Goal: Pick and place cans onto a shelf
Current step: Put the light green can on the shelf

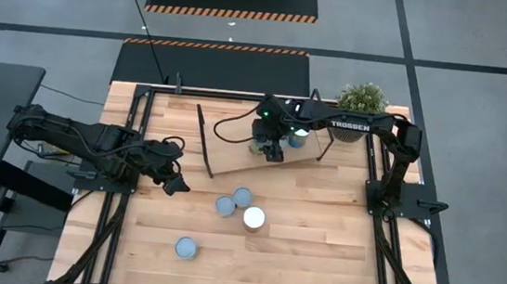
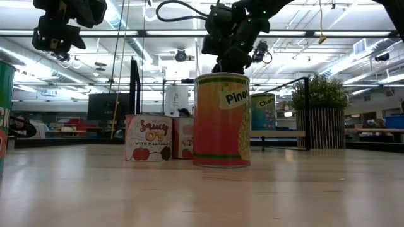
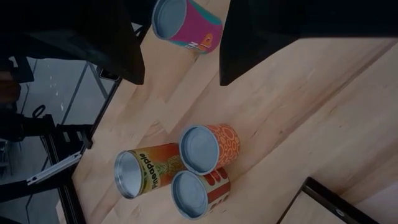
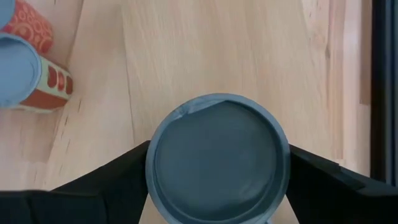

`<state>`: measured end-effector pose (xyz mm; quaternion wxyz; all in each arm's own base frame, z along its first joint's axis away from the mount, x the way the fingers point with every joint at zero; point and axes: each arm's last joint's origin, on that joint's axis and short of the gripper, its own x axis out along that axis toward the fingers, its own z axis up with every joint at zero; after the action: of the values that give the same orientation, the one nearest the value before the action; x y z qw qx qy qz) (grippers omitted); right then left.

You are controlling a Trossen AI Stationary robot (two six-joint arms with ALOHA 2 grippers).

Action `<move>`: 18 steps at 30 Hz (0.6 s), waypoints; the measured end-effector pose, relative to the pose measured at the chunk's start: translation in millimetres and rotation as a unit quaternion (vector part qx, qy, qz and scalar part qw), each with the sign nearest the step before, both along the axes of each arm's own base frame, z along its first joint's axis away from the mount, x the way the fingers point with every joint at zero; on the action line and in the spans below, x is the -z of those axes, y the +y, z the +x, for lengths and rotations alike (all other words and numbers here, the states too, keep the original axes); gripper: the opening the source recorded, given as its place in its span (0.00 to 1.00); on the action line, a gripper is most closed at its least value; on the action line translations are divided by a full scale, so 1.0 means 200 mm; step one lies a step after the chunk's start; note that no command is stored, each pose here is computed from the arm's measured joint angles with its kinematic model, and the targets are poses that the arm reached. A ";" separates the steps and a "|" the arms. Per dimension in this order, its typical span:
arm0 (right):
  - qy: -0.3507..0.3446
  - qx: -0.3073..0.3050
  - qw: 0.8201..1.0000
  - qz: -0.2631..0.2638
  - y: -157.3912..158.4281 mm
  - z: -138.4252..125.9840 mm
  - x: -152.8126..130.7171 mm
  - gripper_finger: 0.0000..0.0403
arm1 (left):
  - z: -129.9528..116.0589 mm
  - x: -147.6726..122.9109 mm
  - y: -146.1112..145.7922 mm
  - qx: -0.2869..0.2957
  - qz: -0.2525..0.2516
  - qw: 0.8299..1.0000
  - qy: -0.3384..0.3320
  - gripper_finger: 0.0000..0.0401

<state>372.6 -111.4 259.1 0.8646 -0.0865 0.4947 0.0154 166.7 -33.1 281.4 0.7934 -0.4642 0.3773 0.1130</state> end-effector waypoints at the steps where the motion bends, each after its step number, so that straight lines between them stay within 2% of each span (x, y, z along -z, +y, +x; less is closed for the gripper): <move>1: 0.003 0.001 1.000 0.000 0.00 0.00 0.01 0.82 | 0.00 0.00 0.00 0.000 0.000 1.000 0.000 0.53; 12: 0.016 0.010 1.000 -0.004 0.00 -0.02 0.04 0.84 | 0.00 0.00 0.00 0.001 0.002 1.000 0.003 0.54; 18: 0.018 0.010 1.000 -0.004 0.00 -0.02 0.04 0.85 | -0.01 0.01 0.00 0.001 0.003 1.000 0.007 0.64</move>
<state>369.2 -111.4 250.2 0.8552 -0.0844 0.5112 0.0066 165.7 -32.9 280.4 0.7920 -0.4608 0.3832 0.1163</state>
